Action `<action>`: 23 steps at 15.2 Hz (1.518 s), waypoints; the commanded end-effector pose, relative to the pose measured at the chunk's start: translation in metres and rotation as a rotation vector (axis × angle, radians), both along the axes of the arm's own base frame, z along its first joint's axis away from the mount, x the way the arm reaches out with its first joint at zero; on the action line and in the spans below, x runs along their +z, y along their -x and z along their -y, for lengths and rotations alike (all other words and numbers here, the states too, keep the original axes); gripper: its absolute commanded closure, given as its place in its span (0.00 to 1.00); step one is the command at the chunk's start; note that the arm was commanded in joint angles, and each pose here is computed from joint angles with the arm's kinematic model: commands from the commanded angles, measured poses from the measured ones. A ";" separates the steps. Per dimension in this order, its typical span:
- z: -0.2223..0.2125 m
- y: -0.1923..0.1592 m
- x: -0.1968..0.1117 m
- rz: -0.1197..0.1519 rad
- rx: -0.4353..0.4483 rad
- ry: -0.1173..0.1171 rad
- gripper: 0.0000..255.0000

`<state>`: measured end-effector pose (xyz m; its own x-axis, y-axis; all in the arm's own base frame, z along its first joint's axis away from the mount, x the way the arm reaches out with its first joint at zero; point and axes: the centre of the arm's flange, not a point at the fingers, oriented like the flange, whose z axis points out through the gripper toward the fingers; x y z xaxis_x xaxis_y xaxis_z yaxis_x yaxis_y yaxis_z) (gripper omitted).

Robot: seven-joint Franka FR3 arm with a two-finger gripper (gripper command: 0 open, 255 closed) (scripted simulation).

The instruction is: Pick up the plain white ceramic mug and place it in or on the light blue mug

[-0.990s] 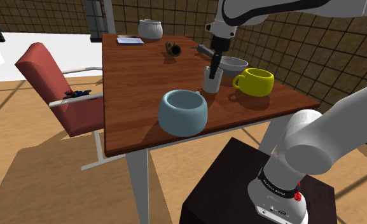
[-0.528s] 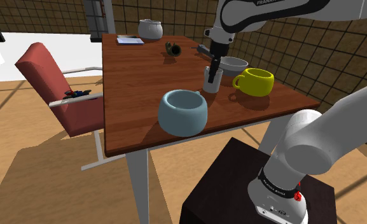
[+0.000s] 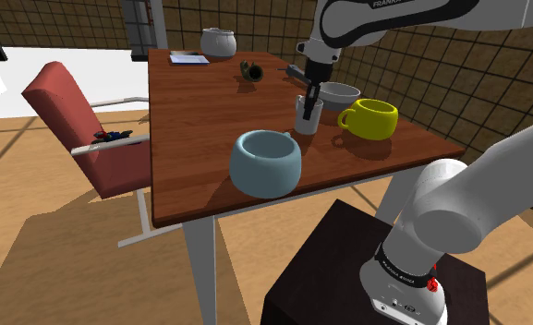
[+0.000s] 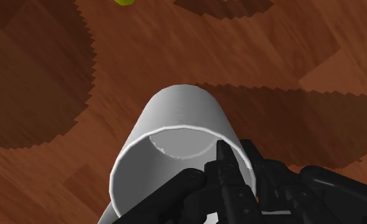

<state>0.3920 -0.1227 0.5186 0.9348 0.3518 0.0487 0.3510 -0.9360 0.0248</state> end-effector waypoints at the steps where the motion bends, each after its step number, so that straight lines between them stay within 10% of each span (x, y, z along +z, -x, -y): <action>1: 0.000 0.000 0.000 0.000 0.000 0.000 1.00; 23: 0.000 0.000 0.090 0.000 0.000 0.000 1.00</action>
